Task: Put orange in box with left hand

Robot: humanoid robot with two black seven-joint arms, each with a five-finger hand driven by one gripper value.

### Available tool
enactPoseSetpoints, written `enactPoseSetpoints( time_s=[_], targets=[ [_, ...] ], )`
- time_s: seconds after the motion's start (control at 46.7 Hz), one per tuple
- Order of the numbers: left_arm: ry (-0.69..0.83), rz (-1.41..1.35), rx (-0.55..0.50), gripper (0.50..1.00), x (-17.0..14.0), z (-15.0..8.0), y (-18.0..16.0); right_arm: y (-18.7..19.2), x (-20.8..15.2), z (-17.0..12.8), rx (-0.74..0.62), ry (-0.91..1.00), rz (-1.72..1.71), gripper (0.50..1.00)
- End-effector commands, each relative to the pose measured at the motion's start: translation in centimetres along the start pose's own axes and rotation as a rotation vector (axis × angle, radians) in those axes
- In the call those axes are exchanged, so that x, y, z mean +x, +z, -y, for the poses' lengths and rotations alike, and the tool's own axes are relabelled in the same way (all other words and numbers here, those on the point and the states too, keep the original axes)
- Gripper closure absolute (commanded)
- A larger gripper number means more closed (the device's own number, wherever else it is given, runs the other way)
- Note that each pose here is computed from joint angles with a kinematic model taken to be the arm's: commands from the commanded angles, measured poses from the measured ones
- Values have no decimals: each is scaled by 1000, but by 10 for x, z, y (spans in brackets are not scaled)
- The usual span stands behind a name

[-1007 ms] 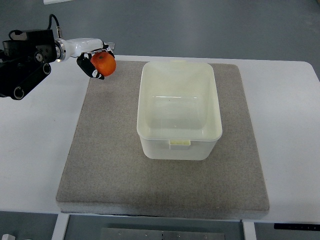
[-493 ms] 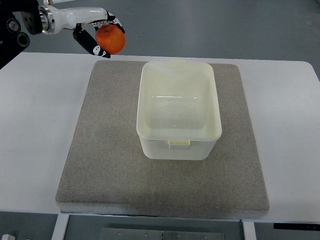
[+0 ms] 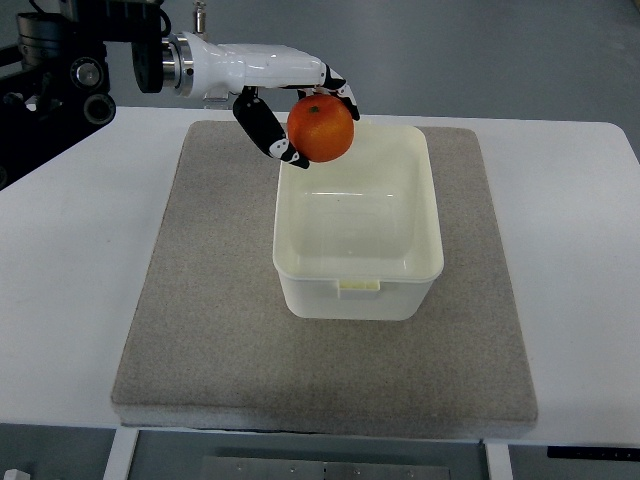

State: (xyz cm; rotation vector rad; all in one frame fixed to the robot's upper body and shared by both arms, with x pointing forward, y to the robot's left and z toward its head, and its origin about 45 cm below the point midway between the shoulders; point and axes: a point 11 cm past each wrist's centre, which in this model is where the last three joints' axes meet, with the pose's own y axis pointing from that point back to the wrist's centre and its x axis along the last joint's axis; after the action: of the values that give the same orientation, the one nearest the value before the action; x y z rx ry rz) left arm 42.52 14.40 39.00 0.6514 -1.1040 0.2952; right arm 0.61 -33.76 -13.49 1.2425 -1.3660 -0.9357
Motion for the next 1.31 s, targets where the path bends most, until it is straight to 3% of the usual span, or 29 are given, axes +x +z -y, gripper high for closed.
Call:
enactPoseSetpoints(
  time_s=[0.0,0.621,0.664,0.707,0.814,0.879,0.943,1.114,1.286],
  targets=[
    [-18,-2,-36,1000,-8,14,11,0,0,0,0,0,0,568],
    [-135,131,42,1000,-70,61,4,0,0,0,0,0,0,568],
    [-122,132,41,901,-69,62,4,0,0,0,0,0,0,568],
    [-113,133,38,840,-69,63,5,0,0,0,0,0,0,568],
    [-88,129,31,729,-71,66,6,0,0,0,0,0,0,568],
    [-73,128,31,722,-72,67,5,0,0,0,0,0,0,568],
    [-65,121,31,613,-75,67,4,0,0,0,0,0,0,568],
    [-62,115,29,538,-75,67,4,0,0,0,0,0,0,568],
    [-47,100,29,527,-71,63,2,0,0,0,0,0,0,568]
  ],
)
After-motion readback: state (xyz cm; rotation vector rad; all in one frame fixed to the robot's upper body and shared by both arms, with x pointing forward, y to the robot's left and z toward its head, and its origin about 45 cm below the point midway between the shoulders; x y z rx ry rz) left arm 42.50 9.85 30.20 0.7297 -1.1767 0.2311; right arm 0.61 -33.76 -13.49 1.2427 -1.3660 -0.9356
